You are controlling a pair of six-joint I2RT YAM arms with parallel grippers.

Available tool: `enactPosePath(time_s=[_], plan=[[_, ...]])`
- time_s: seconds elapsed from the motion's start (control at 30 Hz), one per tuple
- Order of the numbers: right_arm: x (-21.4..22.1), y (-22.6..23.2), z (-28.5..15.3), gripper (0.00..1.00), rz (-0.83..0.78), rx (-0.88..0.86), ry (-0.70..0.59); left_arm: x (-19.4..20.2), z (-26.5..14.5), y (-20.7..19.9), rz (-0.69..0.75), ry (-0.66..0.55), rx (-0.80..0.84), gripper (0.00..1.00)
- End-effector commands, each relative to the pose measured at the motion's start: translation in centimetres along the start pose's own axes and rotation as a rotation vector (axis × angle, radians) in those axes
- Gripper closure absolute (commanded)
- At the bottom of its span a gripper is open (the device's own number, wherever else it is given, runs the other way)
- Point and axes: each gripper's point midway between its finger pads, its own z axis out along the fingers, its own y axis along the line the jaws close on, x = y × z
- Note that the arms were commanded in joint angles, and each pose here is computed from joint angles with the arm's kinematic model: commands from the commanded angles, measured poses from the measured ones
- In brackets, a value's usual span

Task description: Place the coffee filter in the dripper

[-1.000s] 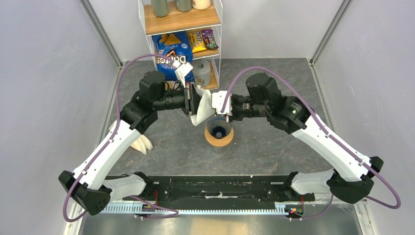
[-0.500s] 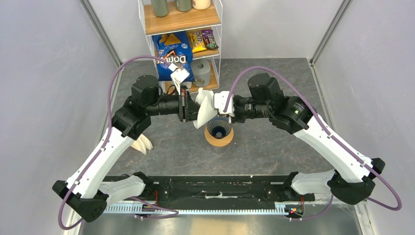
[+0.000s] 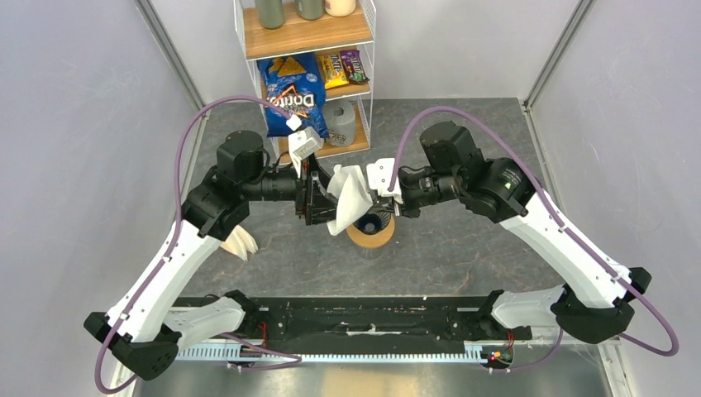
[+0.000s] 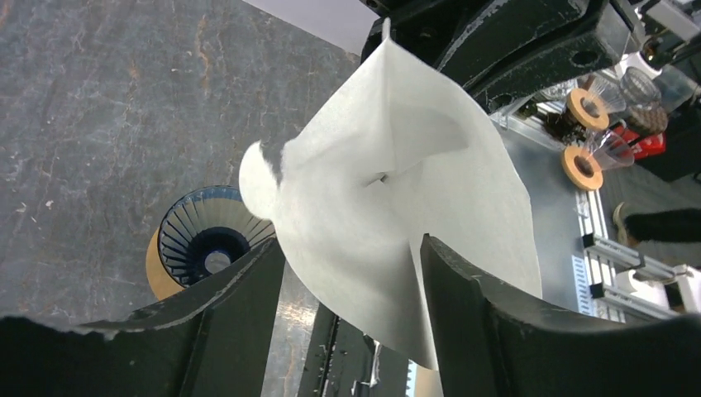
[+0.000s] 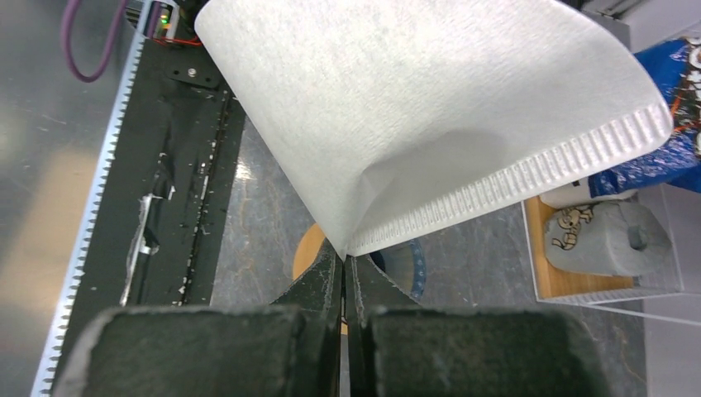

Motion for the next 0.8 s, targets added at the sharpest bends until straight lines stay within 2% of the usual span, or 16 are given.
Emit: enactPosePath(time_s=[0.0, 0.1, 0.23, 0.4, 0.57, 0.77], plan=[[-1.4, 1.5, -0.4, 0.99, 0.042, -0.085, -0.042, -1.4, -0.9, -1.5, 0.203, -0.025, 0.066, 0.3], [-1.3, 2.5, -0.3, 0.99, 0.078, -0.125, -0.048, -1.1, -1.2, -1.8, 0.338, -0.006, 0.098, 0.28], [-1.4, 3.3, -0.3, 1.0, 0.105, -0.16, -0.059, -1.0, -1.4, -1.7, 0.438, 0.021, 0.111, 0.27], [-1.0, 4.3, 0.0, 1.0, 0.135, -0.205, -0.053, -0.8, -1.4, -2.8, 0.477, 0.022, 0.191, 0.26], [-0.8, 4.7, 0.3, 1.0, 0.143, -0.234, -0.048, -0.6, -1.0, -3.6, 0.476, 0.023, 0.264, 0.14], [-0.8, 5.3, 0.4, 1.0, 0.149, -0.268, -0.044, -0.8, -0.3, -3.2, 0.48, 0.031, 0.254, 0.11]])
